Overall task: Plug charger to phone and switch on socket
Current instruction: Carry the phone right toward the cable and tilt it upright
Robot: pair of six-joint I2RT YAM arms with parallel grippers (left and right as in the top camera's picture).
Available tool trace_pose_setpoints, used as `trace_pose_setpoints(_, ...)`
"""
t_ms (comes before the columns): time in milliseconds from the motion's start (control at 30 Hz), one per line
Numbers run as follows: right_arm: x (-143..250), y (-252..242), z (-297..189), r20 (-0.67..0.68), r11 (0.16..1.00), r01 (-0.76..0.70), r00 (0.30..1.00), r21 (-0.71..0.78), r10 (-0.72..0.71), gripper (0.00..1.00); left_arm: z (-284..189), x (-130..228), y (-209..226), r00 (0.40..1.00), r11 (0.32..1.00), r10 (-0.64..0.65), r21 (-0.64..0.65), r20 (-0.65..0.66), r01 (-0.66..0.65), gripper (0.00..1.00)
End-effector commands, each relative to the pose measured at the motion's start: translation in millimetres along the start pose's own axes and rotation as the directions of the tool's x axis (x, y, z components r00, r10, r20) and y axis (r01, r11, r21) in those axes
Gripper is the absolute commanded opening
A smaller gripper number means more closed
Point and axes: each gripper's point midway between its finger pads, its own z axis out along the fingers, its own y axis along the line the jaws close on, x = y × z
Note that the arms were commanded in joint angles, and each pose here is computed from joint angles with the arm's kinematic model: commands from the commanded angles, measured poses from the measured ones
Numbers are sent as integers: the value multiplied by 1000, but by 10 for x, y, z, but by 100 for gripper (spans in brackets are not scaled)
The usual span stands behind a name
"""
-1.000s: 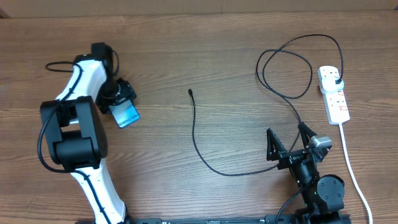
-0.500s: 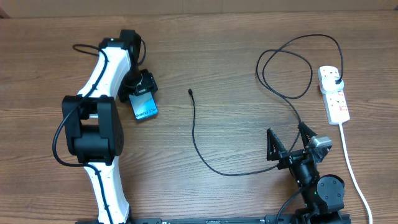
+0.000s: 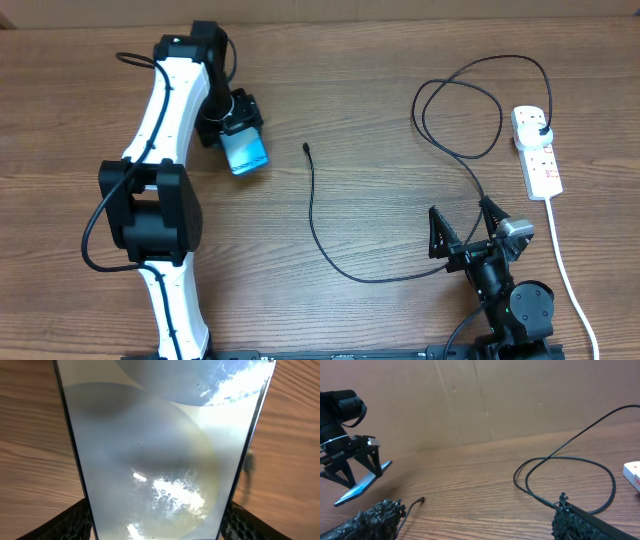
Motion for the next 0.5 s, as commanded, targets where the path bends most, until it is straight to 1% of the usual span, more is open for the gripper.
trace_pose_setpoints(0,20,-39,2,4,1000,1,1000,17,-1,100,-116,157,-443,997,978,38,208,-71,-22,68)
trace_pose_setpoints(33,20,-39,2,3,1000,1,1000,16,-1,100,-121,177,-480,996,975,31,224,-82,-12,67)
trace_pose_setpoints(67,20,-39,2,3,1000,1,1000,16,-1,100,-120,191,-498,996,974,-5,223,-94,26,65)
trace_pose_setpoints(200,20,-39,2,4,1000,1,1000,17,-1,100,-117,221,-537,989,969,-86,220,-121,111,66)
trace_pose_setpoints(267,19,-39,2,4,1000,1,1000,17,-1,100,-142,269,-622,982,955,-104,259,-159,143,68)
trace_pose_setpoints(367,19,-39,2,4,1000,1,1000,17,-1,100,-175,324,-704,972,938,-120,298,-204,178,68)
trace_pose_setpoints(467,19,-39,2,4,1000,1,1000,17,-1,100,-188,382,-712,956,929,-159,291,-245,229,68)
